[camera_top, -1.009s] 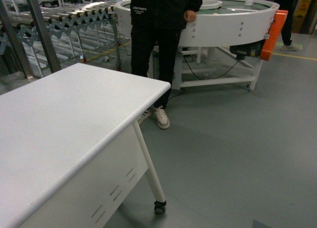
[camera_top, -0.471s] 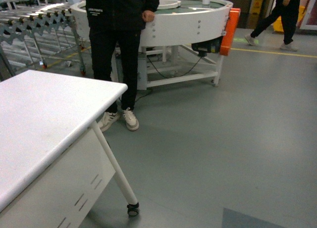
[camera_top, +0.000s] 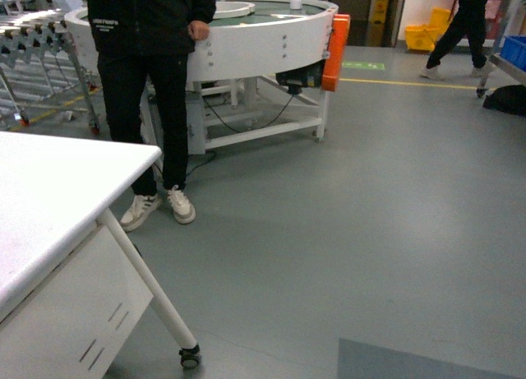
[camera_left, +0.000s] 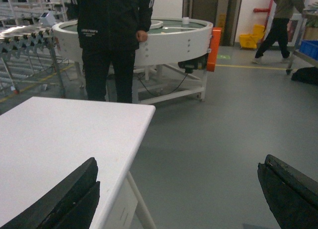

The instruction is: Pick red block from blue box to shelf

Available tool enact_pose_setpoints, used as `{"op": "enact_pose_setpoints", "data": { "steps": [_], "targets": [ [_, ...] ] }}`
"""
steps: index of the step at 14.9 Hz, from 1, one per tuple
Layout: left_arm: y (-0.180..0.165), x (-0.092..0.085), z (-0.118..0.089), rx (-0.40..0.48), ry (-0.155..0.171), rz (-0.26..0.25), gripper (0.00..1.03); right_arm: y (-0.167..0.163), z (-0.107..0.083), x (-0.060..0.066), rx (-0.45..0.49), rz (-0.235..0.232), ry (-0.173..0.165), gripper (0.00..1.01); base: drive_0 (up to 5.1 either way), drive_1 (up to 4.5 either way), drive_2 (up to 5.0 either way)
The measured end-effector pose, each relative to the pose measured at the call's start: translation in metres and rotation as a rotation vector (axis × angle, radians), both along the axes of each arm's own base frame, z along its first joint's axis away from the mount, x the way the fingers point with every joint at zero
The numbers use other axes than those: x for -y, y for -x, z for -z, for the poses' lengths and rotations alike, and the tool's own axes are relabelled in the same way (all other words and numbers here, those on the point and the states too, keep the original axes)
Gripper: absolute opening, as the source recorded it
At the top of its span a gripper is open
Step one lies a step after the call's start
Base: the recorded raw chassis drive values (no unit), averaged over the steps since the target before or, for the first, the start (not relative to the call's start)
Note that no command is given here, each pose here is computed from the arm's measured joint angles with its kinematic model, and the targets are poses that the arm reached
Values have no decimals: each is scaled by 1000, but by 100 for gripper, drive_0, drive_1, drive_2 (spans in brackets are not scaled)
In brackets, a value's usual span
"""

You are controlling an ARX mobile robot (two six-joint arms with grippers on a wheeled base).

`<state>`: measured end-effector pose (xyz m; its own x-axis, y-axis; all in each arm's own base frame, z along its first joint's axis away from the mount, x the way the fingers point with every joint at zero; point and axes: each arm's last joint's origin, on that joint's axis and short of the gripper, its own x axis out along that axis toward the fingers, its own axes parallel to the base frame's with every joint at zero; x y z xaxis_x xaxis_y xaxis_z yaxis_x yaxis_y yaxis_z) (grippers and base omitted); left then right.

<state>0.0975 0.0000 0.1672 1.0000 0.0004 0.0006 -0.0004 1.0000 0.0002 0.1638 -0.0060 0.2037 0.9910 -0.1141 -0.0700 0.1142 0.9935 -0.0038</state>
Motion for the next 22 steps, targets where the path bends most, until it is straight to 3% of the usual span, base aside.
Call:
{"op": "enact_pose_setpoints", "data": {
  "steps": [10, 22],
  "targets": [
    [0, 0, 0, 2, 0, -2, 98, 0, 0, 0, 2, -2, 0, 29, -155, 278, -588],
    [0, 0, 0, -4, 0, 1, 98, 0, 1, 0, -2, 5, 0, 29, -4, 430, -437]
  ]
}}
